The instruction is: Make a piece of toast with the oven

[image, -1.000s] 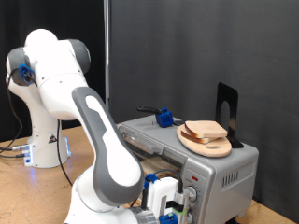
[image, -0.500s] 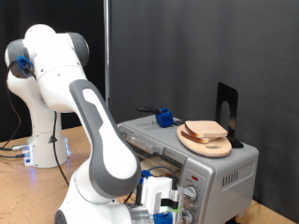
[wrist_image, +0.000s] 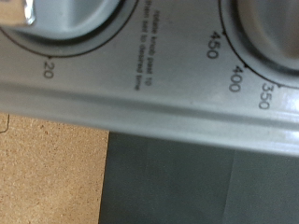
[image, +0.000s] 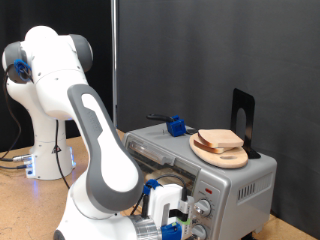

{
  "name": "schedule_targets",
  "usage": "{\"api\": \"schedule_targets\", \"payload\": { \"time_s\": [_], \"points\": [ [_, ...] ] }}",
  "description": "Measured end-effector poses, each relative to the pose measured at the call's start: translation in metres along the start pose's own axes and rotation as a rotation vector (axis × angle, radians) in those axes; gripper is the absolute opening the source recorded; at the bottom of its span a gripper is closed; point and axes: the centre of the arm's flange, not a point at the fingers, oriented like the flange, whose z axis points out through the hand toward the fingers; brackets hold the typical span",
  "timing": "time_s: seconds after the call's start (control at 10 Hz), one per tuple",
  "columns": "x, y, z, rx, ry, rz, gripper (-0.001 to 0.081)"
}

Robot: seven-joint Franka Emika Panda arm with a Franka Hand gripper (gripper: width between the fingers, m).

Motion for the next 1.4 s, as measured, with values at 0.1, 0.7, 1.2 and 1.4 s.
{"api": "schedule_targets", "payload": {
  "time_s": [0.1,0.7,1.2,1.4],
  "points": [
    [0.000,0.001,-0.001,-0.001,0.001,0.007,0.0467],
    [0.005,0.002,-0.003,-0.001,0.009,0.032,0.0795],
    [0.019,-0.006,0.000,0.007,0.019,0.044,0.0808],
    [0.022,-0.006,0.003,0.007,0.016,0.045,0.0808]
  ]
}}
